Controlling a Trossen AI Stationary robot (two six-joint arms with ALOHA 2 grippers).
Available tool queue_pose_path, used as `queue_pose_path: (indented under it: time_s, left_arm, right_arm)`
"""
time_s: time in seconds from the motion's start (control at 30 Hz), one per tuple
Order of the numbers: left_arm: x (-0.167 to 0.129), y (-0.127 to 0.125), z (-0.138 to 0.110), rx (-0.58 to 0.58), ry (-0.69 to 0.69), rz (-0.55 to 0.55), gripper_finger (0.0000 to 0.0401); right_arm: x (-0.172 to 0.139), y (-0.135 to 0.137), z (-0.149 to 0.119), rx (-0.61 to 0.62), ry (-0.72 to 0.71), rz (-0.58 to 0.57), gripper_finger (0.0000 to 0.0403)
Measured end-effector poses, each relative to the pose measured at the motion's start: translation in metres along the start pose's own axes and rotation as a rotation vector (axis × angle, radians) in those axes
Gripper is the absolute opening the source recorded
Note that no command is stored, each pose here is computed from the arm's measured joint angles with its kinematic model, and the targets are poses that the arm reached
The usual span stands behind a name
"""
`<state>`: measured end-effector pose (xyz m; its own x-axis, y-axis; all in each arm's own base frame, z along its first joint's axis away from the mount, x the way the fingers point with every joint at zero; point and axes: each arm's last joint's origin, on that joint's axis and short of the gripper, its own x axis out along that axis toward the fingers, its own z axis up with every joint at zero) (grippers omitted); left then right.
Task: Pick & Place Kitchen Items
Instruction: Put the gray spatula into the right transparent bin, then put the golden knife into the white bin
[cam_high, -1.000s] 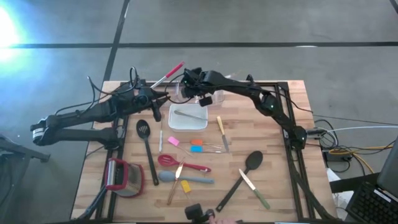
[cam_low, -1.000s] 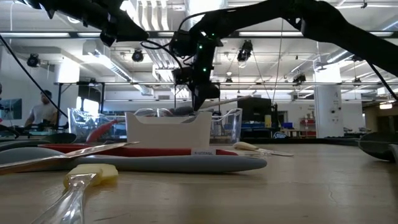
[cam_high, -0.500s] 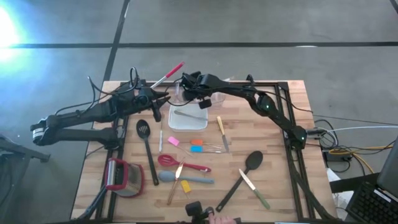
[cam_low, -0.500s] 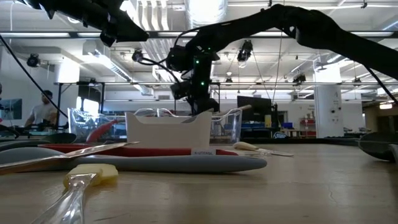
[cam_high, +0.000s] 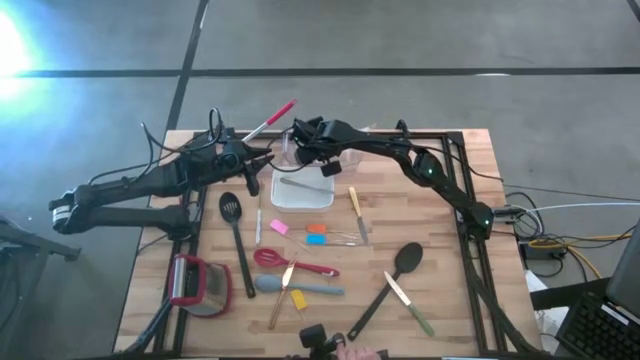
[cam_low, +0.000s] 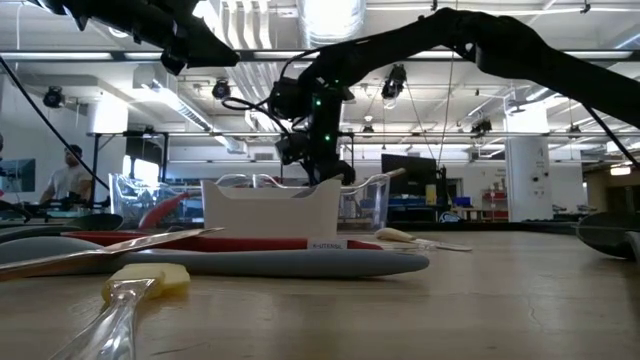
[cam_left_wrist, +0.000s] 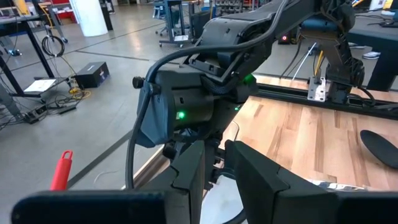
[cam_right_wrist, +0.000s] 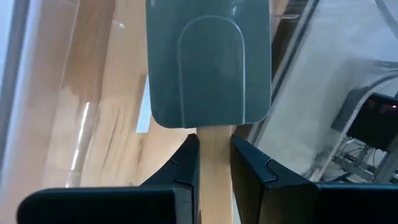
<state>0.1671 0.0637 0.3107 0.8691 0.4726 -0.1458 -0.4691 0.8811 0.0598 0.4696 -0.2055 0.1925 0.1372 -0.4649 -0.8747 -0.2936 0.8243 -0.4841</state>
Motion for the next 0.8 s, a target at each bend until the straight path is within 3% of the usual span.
queue_pose_path:
  time_s: [0.13,0.37,0.57,0.8]
  left_arm:
    - [0.000,0.000,0.000,0.000,0.000,0.000,0.0087]
    - [0.000,0.000,0.000,0.000,0.000,0.000,0.0087]
    - [0.000,0.000,0.000,0.000,0.000,0.000,0.0087]
    - [0.000,0.000,0.000,0.012,-0.001,0.000,0.0087]
  right_arm:
    - [0.000,0.000,0.000,0.014,0.001,-0.002,0.0059]
    - [-0.002,-0.001,0.001,0.050,-0.001,-0.013,0.0143]
    - [-0.007,0.000,0.002,0.102,0.041,-0.066,0.0179]
    - [-0.066,-0.007,0.002,0.265,-0.046,-0.124,0.0183]
